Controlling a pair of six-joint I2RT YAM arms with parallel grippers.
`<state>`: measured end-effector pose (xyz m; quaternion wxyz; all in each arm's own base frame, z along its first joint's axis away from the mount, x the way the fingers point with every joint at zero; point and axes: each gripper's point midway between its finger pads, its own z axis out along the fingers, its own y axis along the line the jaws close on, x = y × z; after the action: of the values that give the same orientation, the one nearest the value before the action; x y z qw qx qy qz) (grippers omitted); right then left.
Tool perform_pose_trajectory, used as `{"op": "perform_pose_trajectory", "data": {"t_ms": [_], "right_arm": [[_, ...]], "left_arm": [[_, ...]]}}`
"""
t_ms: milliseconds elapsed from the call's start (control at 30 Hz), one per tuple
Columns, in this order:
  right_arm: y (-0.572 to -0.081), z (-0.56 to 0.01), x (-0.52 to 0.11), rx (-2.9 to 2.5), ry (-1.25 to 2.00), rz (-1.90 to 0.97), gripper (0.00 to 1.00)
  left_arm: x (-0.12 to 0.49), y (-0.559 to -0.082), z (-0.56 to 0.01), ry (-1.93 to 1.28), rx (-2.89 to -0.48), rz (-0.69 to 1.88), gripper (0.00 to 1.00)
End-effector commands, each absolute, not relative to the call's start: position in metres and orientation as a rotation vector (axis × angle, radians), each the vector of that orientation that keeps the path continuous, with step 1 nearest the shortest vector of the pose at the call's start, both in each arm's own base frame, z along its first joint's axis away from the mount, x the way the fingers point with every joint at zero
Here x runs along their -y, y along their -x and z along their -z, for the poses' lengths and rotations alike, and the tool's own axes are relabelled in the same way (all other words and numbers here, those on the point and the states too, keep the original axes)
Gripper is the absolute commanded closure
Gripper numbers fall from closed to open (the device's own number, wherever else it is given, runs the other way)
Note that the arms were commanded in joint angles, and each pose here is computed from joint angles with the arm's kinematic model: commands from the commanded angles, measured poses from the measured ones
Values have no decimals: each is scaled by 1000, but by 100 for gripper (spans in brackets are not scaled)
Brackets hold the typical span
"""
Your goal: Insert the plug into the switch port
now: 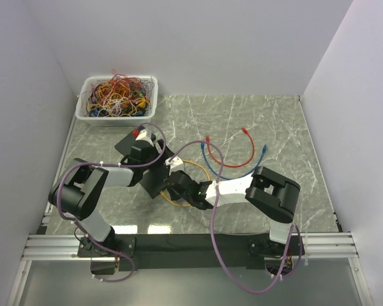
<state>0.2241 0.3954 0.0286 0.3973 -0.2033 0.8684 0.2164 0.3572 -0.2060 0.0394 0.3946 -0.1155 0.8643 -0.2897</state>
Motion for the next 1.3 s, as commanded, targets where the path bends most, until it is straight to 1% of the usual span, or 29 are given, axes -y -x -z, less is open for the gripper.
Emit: {"op": "perform_pose_trajectory", "data": {"t_ms": [0, 33, 133, 233, 833, 967, 1067, 1267], "right_arm": [[-233, -52, -400, -2154, 475, -562, 80], [-233, -53, -397, -2154, 473, -552, 71], [-236, -63, -394, -2142, 484, -516, 61], [-236, -67, -391, -2146, 489, -498, 58], [-215, -43, -400, -2176, 578, -439, 58], [-212, -33, -402, -2192, 592, -422, 58], [-212, -28, -401, -2204, 591, -406, 59], [-211, -24, -398, -2218, 590, -393, 61]], "left_arm": [[181, -275, 42, 354, -2585, 591, 12], [182, -275, 40, 353, -2581, 595, 12], [182, -276, 38, 350, -2575, 598, 12], [183, -276, 36, 346, -2572, 602, 12], [182, -275, 35, 359, -2568, 608, 11], [180, -276, 36, 384, -2572, 587, 10], [177, -276, 34, 394, -2573, 565, 9], [172, -287, 18, 400, -2538, 518, 7]]}}
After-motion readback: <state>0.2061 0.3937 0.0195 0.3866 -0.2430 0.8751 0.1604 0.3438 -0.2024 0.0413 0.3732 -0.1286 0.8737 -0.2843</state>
